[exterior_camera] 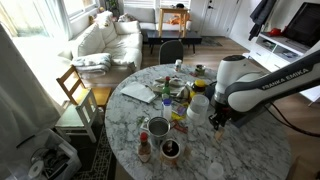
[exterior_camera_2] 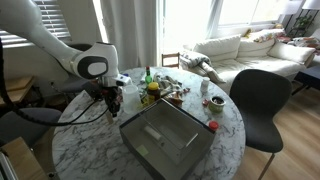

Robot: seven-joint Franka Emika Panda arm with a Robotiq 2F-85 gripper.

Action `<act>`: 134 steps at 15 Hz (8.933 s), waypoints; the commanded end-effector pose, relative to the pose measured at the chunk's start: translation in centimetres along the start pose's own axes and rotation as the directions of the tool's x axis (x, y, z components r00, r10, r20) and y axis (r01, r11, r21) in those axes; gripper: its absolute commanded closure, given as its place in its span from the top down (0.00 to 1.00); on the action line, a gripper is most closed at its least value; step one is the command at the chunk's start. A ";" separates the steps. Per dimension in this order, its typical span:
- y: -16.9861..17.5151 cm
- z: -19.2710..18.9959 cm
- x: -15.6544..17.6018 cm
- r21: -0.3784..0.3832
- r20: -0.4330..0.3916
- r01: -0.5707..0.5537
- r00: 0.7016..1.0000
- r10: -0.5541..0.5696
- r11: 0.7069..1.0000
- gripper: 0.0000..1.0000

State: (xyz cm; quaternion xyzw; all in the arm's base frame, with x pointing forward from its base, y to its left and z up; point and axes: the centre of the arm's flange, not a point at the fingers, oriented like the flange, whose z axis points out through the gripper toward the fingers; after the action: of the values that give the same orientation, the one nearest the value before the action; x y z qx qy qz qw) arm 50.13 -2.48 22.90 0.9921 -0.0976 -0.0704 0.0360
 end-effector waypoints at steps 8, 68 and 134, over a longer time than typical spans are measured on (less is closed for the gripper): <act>0.7 -1.0 -1.8 0.015 0.052 -0.034 0.998 0.033 0.999 0.87; -13.0 -2.2 -1.1 0.140 0.052 0.219 0.972 -0.228 0.966 0.05; -15.3 -0.4 0.4 0.175 0.067 0.222 0.969 -0.236 0.959 0.72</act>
State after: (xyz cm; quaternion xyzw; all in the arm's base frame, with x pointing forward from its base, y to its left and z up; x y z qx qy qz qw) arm 52.92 12.52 22.71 0.9928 0.0083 -0.1077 -0.0518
